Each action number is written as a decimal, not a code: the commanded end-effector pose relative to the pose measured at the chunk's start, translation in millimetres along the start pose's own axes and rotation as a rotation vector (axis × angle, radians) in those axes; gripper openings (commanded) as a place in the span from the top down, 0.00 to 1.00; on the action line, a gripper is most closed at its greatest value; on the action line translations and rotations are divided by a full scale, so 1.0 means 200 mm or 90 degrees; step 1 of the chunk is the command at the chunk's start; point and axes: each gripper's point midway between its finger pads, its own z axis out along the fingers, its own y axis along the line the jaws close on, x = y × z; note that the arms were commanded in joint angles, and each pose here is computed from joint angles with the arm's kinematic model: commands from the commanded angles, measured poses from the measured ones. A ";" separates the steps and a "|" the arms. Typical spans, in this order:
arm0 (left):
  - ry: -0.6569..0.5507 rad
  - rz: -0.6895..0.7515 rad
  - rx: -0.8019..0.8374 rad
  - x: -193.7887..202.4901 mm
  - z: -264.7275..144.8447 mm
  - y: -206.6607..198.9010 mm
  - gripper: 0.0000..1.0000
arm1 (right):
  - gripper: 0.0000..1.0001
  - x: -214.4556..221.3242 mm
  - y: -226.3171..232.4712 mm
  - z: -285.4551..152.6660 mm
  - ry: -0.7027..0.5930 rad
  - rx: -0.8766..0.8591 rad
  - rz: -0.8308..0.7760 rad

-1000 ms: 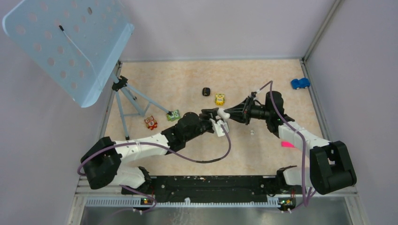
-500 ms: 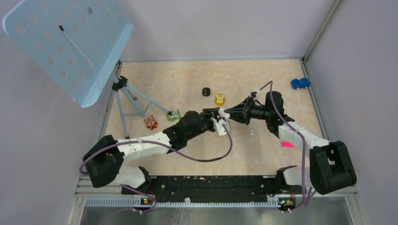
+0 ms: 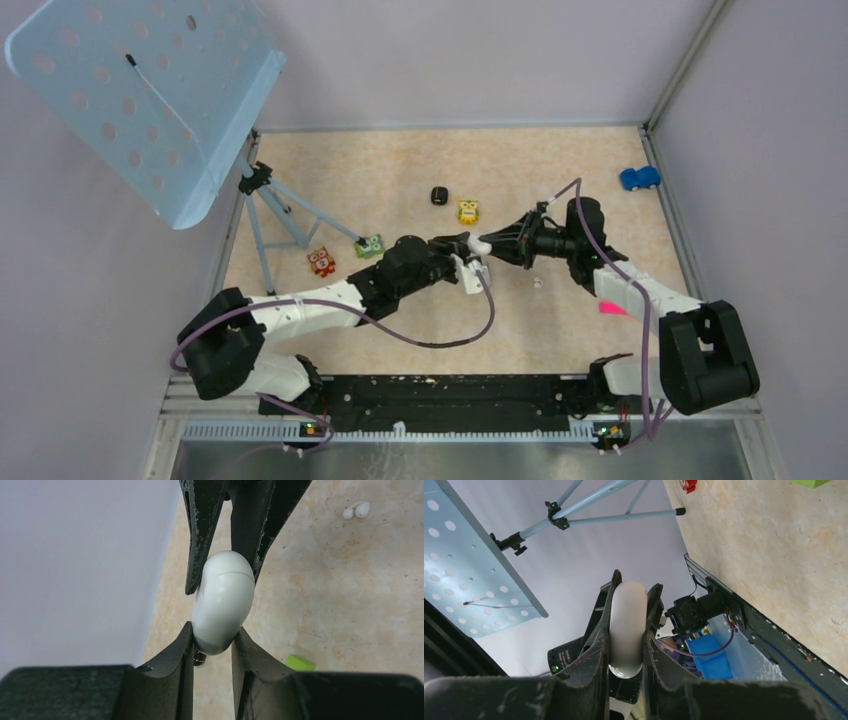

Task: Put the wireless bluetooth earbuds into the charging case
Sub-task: Pass from the left arm to the right

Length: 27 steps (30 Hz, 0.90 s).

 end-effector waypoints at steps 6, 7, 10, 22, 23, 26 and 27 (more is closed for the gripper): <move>-0.057 -0.028 0.018 -0.14 0.02 0.02 1.00 | 0.42 0.04 0.15 -0.03 0.013 -0.085 -0.091; -0.055 -0.036 0.019 -0.14 0.01 0.02 1.00 | 0.37 0.04 0.16 -0.05 0.010 -0.090 -0.104; -0.060 -0.101 0.054 -0.18 -0.02 0.00 1.00 | 0.29 -0.02 0.18 -0.11 -0.019 -0.079 -0.134; -0.055 -0.581 0.269 -0.25 -0.15 0.17 1.00 | 0.27 -0.21 0.14 -0.37 -0.129 0.044 -0.452; -0.057 -0.613 0.291 -0.27 -0.15 0.17 1.00 | 0.28 -0.21 0.15 -0.37 -0.143 0.035 -0.487; -0.060 -0.737 0.365 -0.34 -0.18 0.19 1.00 | 0.32 -0.20 0.22 -0.39 -0.196 -0.032 -0.599; -0.079 -0.766 0.401 -0.37 -0.19 0.21 1.00 | 0.34 -0.17 0.24 -0.39 -0.210 -0.065 -0.633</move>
